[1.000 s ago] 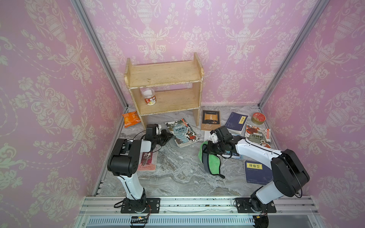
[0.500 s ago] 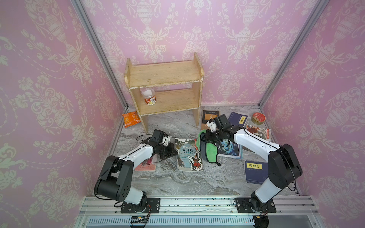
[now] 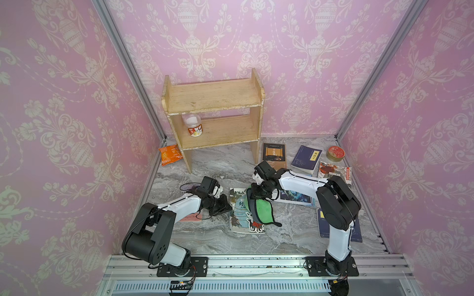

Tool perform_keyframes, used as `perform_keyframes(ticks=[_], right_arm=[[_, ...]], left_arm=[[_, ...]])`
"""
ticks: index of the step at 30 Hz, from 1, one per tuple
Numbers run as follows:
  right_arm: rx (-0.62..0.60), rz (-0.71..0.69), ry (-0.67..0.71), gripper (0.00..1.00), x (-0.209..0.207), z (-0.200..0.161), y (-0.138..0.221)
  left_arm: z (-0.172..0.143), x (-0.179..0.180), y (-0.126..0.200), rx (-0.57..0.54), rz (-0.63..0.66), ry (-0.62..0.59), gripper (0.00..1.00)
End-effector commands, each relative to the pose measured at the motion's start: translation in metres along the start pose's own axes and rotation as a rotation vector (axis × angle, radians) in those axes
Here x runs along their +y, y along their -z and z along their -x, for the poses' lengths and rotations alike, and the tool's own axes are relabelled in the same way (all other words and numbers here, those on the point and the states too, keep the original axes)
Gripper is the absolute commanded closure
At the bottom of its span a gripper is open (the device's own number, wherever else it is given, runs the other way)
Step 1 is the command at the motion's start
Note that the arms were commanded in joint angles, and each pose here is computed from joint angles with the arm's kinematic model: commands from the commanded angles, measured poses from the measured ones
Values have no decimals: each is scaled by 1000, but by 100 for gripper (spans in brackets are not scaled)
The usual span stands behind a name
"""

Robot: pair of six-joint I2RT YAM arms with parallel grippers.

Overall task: Wipe the cover of the book
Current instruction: Wipe the dirt from the cover of the book.

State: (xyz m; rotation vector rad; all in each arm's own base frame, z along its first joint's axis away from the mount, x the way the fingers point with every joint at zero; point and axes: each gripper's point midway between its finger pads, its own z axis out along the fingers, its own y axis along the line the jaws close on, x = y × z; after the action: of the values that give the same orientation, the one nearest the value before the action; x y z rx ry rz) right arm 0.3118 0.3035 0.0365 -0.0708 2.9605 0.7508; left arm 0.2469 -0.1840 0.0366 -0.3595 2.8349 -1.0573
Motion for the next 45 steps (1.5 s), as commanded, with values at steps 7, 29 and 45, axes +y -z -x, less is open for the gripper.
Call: perform_keyframes(ticks=[7,29,45], right_arm=[[8,-93,-118,100,-33,-12,-19],[-27,-98,-185,100,-65,9,-5],[72,-3,23,100,50,12,-77]], left_arm=[[20,-18,0,-167,-167,96,83],[8,-8,-13,-112,-164,81,100],[9,-7,-16,-115,-147,77,100]])
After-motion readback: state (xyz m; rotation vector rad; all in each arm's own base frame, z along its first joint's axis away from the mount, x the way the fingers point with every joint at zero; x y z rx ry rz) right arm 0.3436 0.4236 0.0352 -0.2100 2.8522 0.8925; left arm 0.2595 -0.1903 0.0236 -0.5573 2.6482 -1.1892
